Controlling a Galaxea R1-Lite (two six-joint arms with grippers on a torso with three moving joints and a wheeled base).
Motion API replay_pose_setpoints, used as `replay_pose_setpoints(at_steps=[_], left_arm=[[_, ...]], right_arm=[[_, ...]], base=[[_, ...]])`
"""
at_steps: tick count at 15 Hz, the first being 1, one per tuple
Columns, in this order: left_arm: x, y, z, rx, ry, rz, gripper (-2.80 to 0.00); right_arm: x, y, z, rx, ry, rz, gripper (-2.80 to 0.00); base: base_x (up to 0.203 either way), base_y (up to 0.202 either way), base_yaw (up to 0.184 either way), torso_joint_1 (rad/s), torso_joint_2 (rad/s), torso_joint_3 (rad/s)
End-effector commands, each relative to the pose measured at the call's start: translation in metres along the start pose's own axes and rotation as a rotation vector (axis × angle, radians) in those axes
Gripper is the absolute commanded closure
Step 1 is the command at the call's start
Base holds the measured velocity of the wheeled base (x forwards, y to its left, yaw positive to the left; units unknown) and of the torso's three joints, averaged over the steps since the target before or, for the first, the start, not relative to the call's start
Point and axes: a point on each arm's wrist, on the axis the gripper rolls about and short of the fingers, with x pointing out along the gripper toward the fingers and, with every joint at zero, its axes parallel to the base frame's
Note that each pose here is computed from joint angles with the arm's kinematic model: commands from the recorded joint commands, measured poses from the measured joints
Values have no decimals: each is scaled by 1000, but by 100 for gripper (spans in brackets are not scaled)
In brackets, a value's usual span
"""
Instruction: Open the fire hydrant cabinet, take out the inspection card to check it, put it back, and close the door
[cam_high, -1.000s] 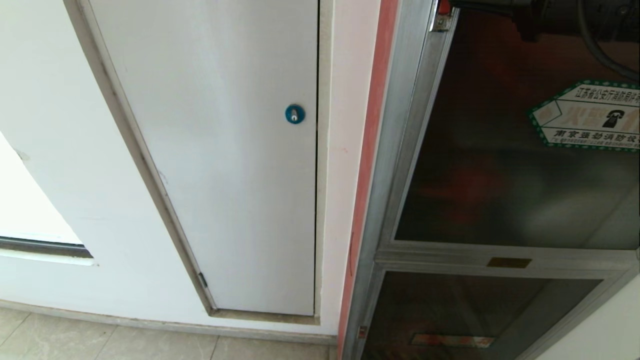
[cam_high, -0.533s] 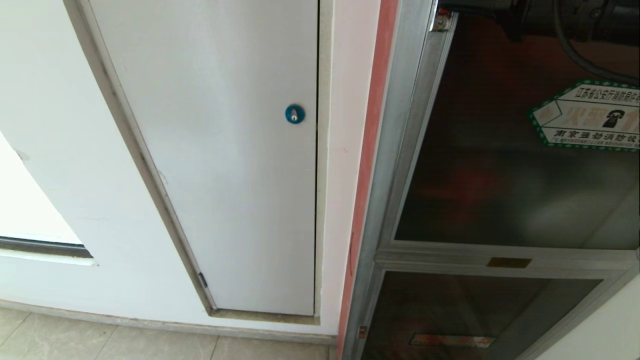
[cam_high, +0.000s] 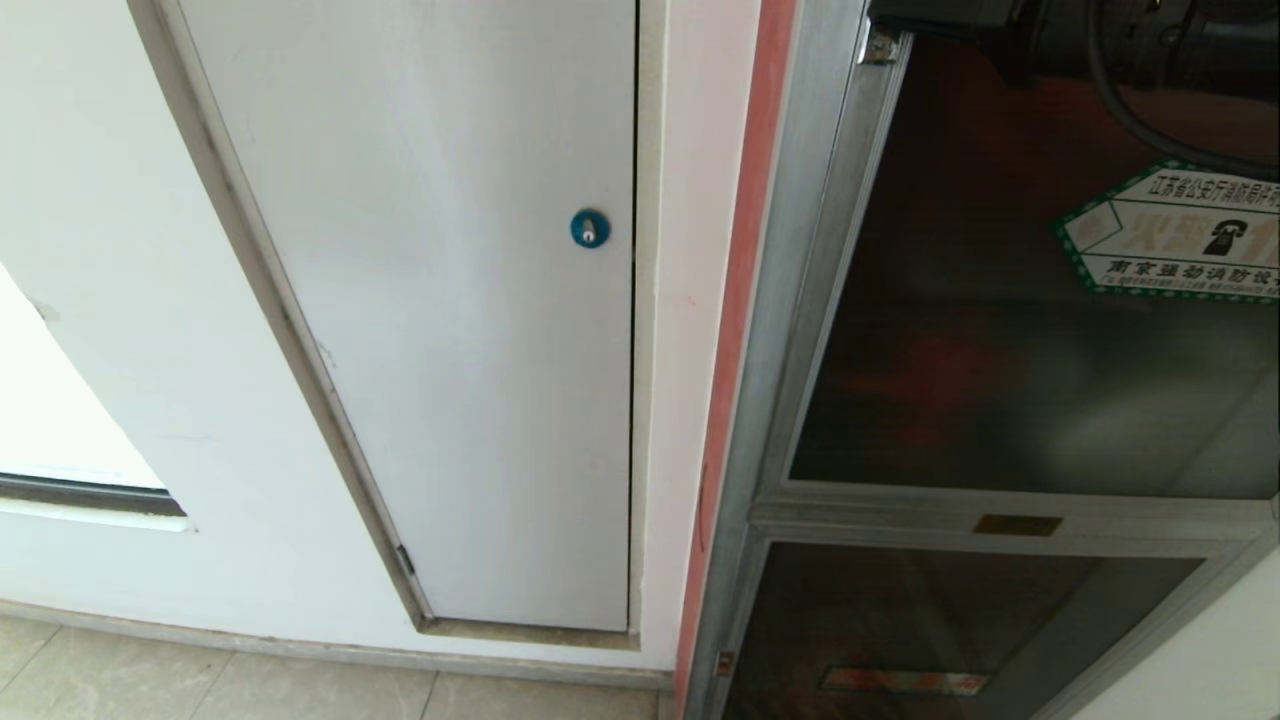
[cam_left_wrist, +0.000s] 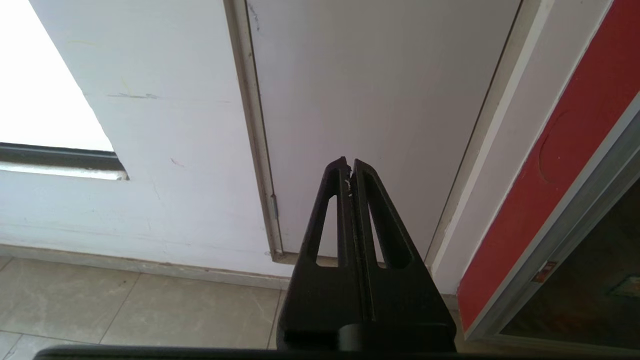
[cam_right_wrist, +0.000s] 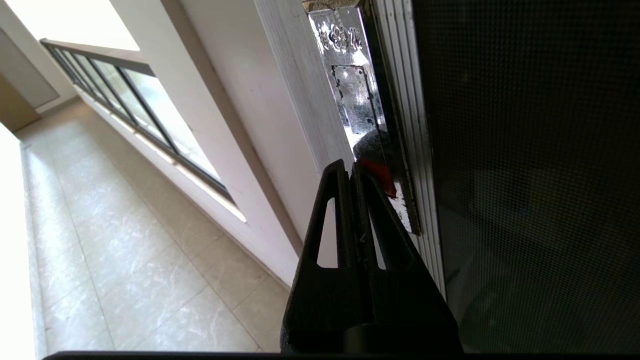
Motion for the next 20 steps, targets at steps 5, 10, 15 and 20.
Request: replay_pose_setpoints(at_steps=[5,10,15,20], left_arm=[[1,0,-6,-2,19,1,0],[1,0,-6,0,19,1,0],[1,0,-6,0,19,1,0],[1,0,-6,-1,19,1,0]], right_arm=[[0,-5,0,0,-2,-16,0],[1,-7,-3,8,14,-20,0],[4,-9,-6,13,26,-24,0],[7,-13,-6,13,25,-30,0]], base=[[0,0,0,0,0,0],[0,0,0,0,0,0],[0,0,0,0,0,0],[0,0,0,0,0,0]])
